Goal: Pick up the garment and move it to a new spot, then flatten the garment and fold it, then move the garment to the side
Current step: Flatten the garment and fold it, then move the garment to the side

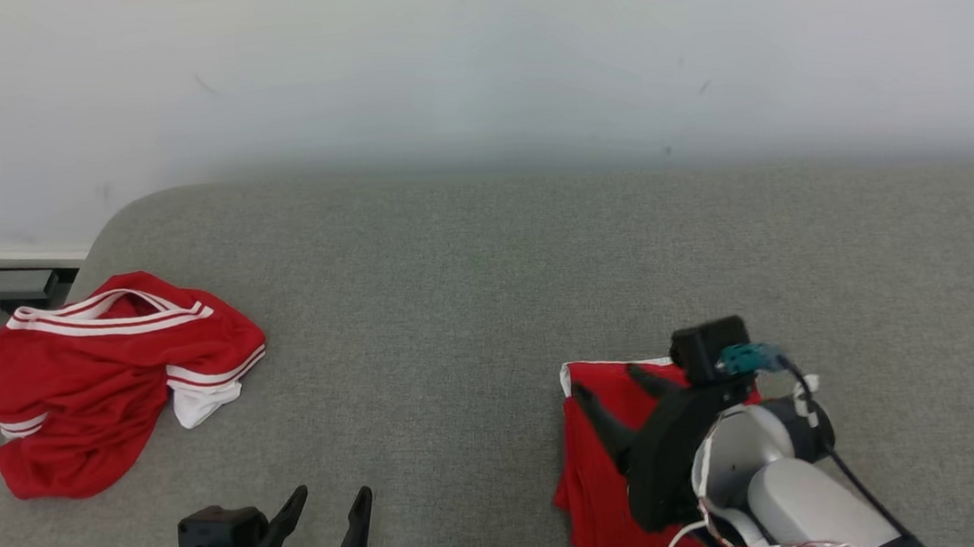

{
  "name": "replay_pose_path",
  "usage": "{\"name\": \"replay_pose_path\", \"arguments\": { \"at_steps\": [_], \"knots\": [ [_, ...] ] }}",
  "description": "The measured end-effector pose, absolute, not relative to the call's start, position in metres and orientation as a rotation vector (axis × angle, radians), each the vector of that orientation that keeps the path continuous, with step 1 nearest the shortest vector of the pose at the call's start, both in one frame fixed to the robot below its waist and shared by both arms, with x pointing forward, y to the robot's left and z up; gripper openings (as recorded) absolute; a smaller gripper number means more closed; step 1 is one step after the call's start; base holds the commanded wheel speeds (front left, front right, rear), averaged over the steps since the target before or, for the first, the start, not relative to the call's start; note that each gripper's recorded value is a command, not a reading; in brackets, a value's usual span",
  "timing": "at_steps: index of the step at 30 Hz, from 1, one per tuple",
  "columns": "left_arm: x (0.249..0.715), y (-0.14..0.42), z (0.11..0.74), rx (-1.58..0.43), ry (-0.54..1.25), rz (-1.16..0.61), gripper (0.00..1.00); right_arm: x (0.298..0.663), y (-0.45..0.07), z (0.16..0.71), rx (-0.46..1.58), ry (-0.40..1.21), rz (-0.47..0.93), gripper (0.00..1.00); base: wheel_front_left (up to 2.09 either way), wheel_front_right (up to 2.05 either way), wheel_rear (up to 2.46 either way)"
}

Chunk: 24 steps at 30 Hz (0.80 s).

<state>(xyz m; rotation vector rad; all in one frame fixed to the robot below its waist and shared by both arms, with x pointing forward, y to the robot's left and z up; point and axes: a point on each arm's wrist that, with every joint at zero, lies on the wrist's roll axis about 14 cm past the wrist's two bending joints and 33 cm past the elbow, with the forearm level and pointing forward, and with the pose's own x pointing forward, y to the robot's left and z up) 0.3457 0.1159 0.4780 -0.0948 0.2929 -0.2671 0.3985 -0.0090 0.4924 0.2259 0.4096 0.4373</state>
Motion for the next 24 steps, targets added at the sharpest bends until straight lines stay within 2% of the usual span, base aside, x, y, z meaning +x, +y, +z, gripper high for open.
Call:
{"name": "replay_pose_path", "arguments": {
  "at_steps": [6, 12, 24],
  "knots": [
    [0.346, 0.113, 0.480, -0.089, 0.285, -0.280, 1.00, 0.409, -0.056, 0.500, 0.235, 0.335, 0.289, 1.00, 0.00, 0.00, 0.00],
    [0.345, 0.108, 0.483, -0.088, 0.273, -0.298, 1.00, 0.392, -0.120, 0.467, 0.222, 0.386, 0.108, 1.00, 0.00, 0.00, 0.00],
    [0.347, 0.100, 0.480, -0.087, 0.287, -0.324, 1.00, 0.380, -0.152, 0.424, 0.255, 0.521, -0.013, 1.00, 0.00, 0.00, 0.00]
  ]
}}
